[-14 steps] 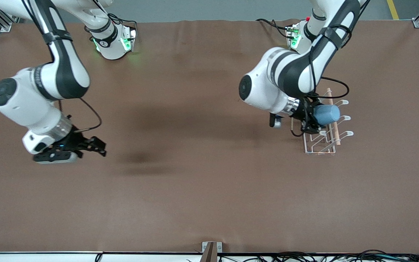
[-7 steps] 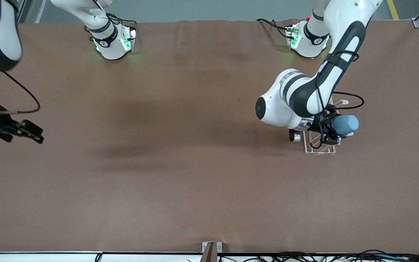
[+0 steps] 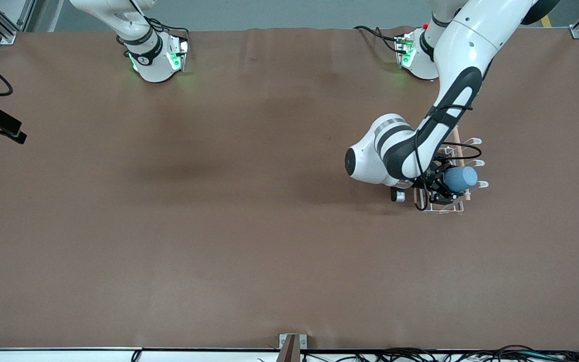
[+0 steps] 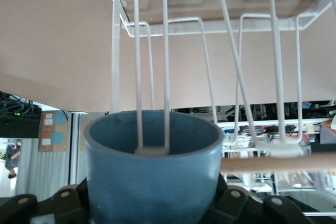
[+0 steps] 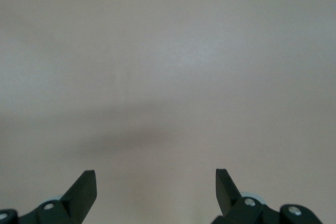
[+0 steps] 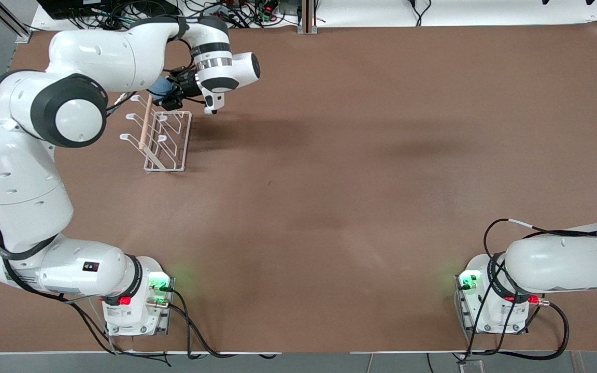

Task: Hang cup on cup holder
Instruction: 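Hang the cup on a rack hook and open the left gripper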

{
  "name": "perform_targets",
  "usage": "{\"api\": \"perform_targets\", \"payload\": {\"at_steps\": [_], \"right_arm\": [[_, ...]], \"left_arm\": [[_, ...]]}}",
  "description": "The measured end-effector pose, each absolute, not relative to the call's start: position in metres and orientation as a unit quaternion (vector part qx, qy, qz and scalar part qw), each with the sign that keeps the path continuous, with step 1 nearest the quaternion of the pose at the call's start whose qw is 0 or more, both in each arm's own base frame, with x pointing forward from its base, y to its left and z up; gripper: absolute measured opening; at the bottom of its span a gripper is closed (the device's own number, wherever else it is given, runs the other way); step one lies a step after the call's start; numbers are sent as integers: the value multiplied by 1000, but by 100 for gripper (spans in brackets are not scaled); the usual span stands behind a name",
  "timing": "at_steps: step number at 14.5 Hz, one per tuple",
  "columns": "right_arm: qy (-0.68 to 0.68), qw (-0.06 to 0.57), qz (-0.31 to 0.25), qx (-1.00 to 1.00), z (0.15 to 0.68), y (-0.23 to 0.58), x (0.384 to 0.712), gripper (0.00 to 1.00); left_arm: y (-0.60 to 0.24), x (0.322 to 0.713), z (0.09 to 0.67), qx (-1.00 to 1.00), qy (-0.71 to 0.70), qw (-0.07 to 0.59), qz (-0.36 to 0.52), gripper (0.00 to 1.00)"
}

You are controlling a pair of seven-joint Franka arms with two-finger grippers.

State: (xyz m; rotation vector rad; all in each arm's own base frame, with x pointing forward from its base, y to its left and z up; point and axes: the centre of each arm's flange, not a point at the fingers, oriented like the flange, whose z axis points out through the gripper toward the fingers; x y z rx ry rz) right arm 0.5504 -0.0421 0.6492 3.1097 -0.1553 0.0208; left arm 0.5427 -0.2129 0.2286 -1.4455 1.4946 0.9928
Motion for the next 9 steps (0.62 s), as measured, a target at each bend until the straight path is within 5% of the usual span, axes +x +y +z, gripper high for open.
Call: {"api": "perform_targets", "payload": {"at_steps": [3, 9], "right_arm": [[-45, 14, 10, 999, 650, -42, 551, 100], [-43, 14, 12, 999, 650, -41, 552, 100]], "left_arm": [[-211, 549, 238, -598, 566, 416, 385, 100], [-211, 579, 297, -698, 480, 433, 306, 100]]}}
